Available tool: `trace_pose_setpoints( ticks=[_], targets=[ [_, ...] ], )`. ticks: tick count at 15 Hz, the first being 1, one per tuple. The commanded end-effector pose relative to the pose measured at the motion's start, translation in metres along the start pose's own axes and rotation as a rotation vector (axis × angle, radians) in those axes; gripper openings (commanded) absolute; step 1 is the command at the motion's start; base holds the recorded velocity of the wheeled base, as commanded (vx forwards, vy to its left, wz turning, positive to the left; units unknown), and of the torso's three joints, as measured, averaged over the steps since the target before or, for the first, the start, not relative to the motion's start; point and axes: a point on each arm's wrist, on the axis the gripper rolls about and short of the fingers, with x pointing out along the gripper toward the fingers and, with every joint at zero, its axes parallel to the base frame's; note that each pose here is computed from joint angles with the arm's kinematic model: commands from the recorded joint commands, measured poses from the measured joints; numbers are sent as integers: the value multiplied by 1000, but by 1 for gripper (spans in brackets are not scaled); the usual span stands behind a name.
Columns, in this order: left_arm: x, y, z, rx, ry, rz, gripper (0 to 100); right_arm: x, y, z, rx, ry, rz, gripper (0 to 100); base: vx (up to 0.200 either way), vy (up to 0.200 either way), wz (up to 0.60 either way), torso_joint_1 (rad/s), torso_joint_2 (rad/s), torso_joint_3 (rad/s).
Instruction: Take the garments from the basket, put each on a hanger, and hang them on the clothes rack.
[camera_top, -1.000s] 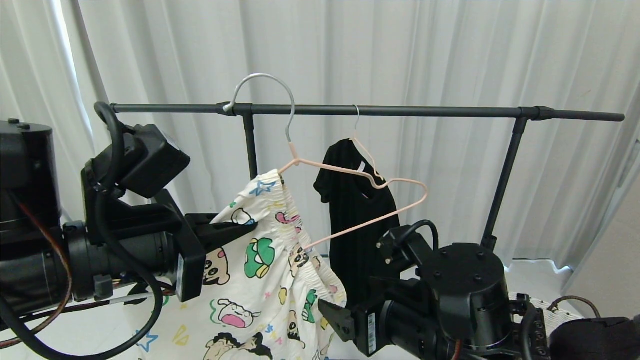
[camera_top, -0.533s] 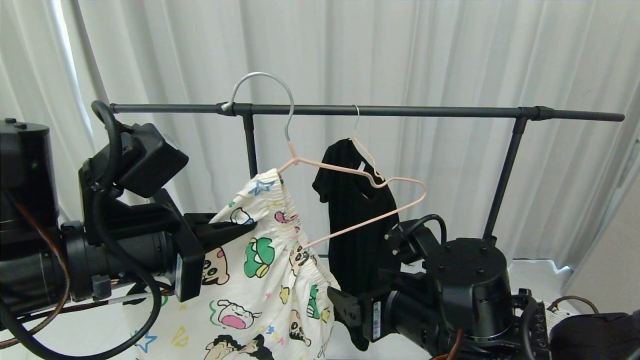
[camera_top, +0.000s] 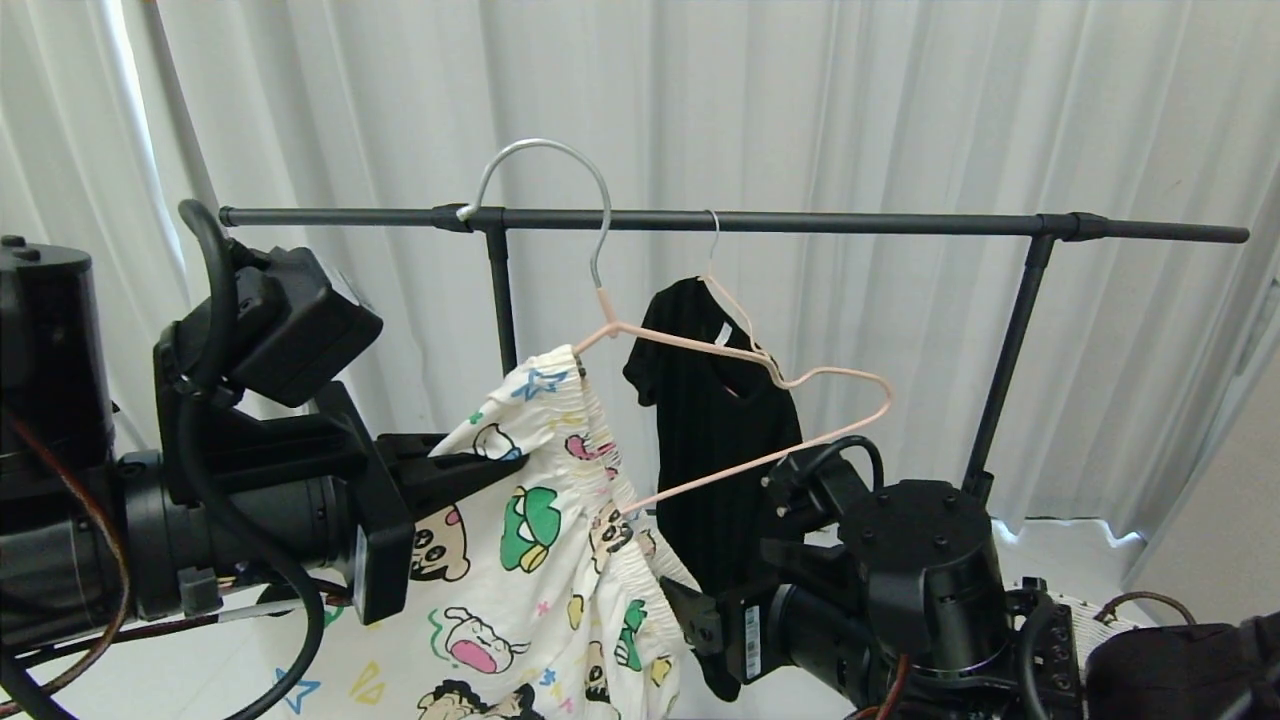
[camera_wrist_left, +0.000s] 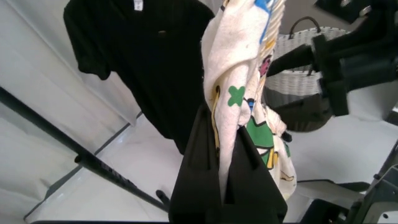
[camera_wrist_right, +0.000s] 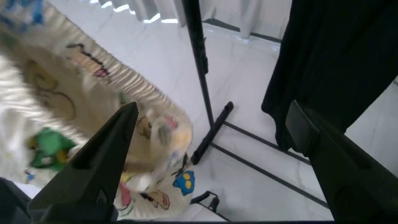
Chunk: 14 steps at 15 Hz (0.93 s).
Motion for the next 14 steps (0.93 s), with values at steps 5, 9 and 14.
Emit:
trace_pose_setpoints(
  ticks=[5, 9, 14],
  targets=[
    [-3, 7, 6, 3, -29, 36, 0, 11, -16, -18, -56, 32, -152, 100, 0, 0, 0, 0, 0, 0],
    [-4, 14, 2, -7, -25, 77, 0, 11, -59, -15, -86, 35, -330, 100, 0, 0, 0, 0, 0, 0],
    [-5, 20, -12, 8, 6, 118, 0, 13, -109, 11, -93, -58, -471, 100, 0, 0, 0, 0, 0, 0]
  ],
)
